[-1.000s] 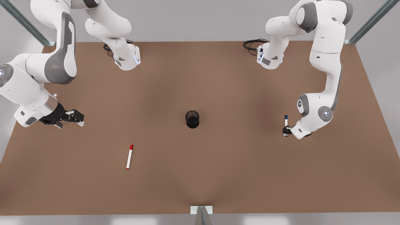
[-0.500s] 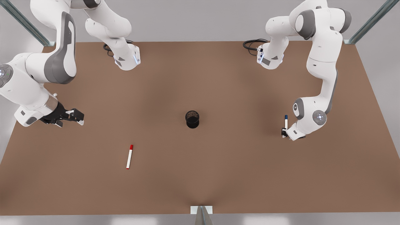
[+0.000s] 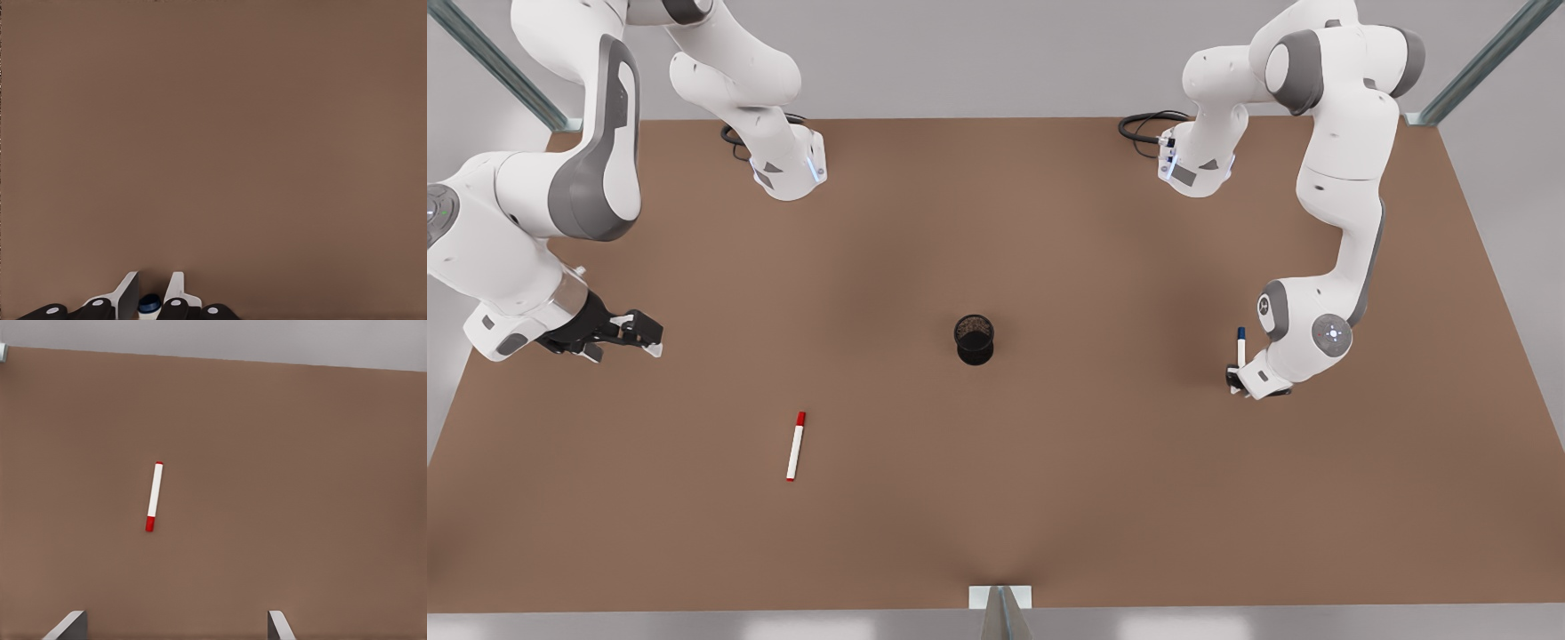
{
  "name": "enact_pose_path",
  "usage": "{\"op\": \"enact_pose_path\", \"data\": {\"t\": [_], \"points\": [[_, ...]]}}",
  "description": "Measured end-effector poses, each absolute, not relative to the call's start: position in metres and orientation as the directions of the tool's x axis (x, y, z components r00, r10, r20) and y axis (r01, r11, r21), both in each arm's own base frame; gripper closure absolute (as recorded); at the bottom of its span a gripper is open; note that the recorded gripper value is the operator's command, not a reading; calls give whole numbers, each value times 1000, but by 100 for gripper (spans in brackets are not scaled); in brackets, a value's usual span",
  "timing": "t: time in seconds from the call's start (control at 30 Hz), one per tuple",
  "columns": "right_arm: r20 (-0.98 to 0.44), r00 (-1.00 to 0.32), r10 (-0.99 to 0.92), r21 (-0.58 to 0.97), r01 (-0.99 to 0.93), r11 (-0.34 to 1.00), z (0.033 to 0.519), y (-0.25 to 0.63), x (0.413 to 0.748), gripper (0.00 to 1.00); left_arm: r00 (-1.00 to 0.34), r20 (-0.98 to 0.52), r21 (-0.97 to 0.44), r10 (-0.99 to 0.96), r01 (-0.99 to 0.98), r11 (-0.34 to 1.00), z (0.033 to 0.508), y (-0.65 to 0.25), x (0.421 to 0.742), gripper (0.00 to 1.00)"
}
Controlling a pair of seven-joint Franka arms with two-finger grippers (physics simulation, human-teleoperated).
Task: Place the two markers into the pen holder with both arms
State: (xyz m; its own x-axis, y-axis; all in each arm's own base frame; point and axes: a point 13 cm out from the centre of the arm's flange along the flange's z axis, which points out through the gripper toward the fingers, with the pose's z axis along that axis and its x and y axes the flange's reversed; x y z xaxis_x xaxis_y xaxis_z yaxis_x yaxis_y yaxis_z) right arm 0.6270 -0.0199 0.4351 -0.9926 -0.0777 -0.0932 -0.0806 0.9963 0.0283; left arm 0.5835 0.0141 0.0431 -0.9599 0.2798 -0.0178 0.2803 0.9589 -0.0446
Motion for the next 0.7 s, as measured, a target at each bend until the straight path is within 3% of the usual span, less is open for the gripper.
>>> {"op": "enact_pose_path", "data": {"t": [0.53,0.6,0.7], "points": [[-94,-993,-73,29,-77,997,435,-25,627,0,-961,2,-49,278,278,959,36,22,565,60],[-94,-993,-73,29,-77,997,435,-25,627,0,-961,0,-48,278,278,959,37,22,564,68],[-94,-993,-74,29,-77,997,435,-25,627,0,-961,-5,-45,277,277,960,39,22,564,71]]}}
